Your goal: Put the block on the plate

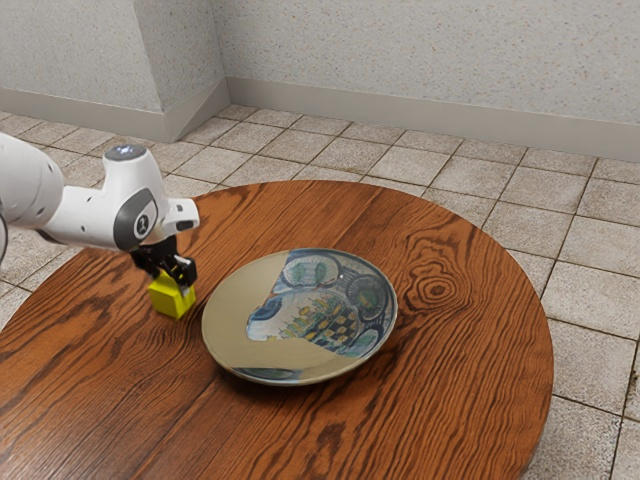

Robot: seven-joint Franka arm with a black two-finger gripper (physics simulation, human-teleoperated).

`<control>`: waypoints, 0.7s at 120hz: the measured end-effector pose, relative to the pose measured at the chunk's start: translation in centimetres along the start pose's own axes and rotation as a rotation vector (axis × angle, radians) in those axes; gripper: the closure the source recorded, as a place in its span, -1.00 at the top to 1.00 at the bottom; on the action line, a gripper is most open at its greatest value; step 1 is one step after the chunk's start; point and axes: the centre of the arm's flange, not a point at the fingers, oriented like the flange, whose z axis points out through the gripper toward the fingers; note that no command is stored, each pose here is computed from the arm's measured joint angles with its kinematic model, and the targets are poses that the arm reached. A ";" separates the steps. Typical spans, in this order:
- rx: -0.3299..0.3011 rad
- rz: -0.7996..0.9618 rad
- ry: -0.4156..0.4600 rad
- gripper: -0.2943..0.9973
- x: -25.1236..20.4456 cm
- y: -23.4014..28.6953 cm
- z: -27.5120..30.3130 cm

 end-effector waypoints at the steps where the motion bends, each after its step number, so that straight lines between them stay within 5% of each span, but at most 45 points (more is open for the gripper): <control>1: 0.000 0.000 0.000 0.17 0.0 0.0 0.0; 29: 0.003 0.011 0.021 0.13 0.3 0.2 -1.7; 47: -0.003 0.046 0.092 0.10 1.1 2.2 -7.8; 69: -0.051 0.224 0.132 0.10 1.7 13.4 -12.7; 84: -0.075 0.333 0.094 0.09 1.1 20.9 -11.1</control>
